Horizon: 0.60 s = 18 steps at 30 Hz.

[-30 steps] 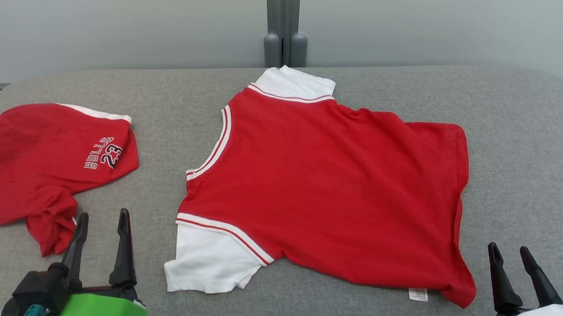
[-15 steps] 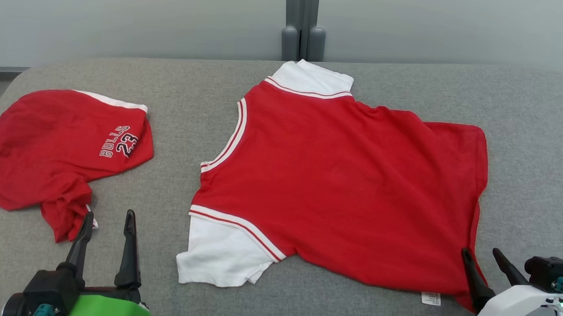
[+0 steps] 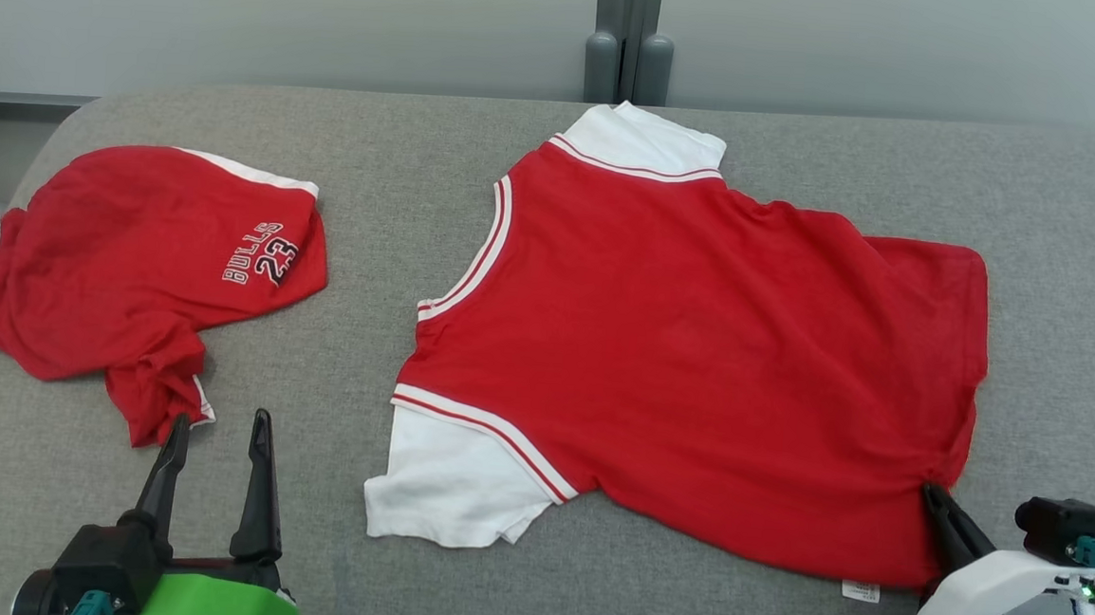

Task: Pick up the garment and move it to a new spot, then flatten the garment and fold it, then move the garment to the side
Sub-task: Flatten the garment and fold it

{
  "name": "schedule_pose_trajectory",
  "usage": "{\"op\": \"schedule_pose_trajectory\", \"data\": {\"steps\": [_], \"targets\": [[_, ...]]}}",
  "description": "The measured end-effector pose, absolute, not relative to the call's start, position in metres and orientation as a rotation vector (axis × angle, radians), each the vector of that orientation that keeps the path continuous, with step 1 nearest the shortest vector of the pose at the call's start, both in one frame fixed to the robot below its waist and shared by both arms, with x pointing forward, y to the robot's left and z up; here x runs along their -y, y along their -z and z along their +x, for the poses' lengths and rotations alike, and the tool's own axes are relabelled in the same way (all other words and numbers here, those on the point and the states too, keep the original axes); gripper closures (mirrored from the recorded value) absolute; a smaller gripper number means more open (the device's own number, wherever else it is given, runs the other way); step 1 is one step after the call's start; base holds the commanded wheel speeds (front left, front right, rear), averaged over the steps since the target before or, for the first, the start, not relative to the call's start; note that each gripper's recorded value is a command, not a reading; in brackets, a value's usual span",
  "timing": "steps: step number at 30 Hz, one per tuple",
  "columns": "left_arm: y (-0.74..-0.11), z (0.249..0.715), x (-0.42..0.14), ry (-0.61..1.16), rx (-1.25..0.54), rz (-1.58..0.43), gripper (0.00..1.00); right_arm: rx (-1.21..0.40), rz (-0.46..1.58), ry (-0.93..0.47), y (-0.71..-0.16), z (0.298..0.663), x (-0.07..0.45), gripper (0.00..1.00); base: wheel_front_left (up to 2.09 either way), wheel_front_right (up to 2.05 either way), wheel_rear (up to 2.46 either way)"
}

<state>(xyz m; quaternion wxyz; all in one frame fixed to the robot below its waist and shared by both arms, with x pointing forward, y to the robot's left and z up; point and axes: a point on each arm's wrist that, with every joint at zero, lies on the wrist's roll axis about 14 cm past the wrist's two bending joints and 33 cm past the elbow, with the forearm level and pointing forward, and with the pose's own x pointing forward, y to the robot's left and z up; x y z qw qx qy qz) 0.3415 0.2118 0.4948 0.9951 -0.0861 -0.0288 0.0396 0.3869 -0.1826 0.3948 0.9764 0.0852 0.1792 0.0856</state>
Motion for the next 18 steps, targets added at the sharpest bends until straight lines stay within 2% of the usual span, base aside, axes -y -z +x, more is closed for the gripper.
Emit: {"op": "schedule_pose_trajectory", "data": {"steps": [5, 11, 18], "targets": [[-0.494, 0.342, -0.208, -0.071, 0.053, -0.179, 0.00, -0.268, 0.174, -0.182, -0.421, 0.410, 0.183, 1.00, 0.00, 0.00, 0.00], [-0.489, 0.347, -0.201, -0.053, 0.038, -0.182, 0.00, -0.174, 0.166, -0.203, -0.457, 0.454, 0.178, 1.00, 0.00, 0.00, 0.00], [-0.483, 0.357, -0.196, -0.039, 0.017, -0.185, 0.00, -0.186, 0.145, -0.168, -0.464, 0.498, 0.186, 1.00, 0.00, 0.00, 0.00]]}}
